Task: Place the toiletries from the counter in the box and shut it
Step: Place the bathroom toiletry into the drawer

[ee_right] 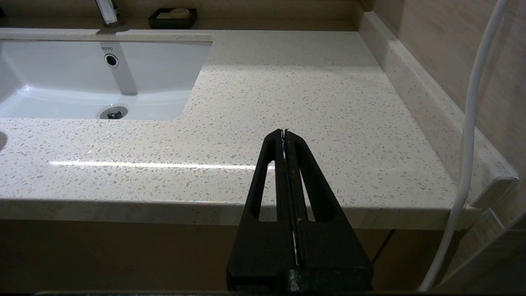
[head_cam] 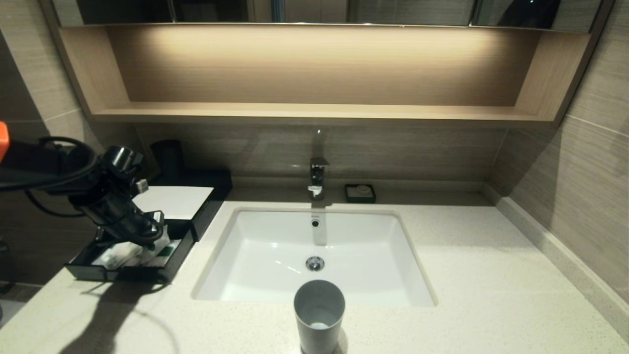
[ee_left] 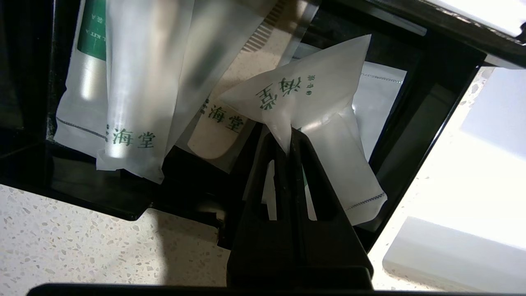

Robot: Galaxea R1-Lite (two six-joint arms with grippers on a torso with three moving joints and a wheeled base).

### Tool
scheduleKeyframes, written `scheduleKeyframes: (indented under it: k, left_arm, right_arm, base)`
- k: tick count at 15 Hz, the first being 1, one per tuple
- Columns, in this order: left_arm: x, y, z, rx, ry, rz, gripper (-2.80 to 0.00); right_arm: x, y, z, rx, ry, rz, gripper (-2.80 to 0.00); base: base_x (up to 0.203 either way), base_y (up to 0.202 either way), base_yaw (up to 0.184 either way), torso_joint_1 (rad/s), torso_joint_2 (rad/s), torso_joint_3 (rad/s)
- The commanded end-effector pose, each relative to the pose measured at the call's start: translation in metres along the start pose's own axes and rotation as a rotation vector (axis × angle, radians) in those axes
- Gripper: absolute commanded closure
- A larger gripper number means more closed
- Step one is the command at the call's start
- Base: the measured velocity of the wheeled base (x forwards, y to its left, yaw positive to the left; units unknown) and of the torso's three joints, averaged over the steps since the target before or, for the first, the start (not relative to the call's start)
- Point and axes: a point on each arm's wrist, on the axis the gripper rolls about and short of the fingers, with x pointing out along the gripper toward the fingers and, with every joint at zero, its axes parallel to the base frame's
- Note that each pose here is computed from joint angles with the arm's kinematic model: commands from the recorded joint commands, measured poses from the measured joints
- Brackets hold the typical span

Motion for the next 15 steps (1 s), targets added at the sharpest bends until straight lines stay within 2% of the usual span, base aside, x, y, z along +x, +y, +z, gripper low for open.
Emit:
scheduleKeyframes:
  k: [1, 15]
  left_arm:
    - [0.0046, -0.0001, -0.0003, -0.001, 0.015, 0.003, 0.00]
    - [0.0102, 0.0001, 0.0001, 0.003, 0.022, 0.017, 0.00]
  right_arm:
    - [0.0001, 0.0000, -0.0004, 0.000, 0.001, 0.000, 0.00]
    - [0.0001, 0.0000, -0.0004, 0.000, 0.001, 0.000, 0.00]
  base:
    - [0.000, 0.000, 0.000, 0.000, 0.00, 0.000]
    - [0.000, 0.000, 0.000, 0.000, 0.00, 0.000]
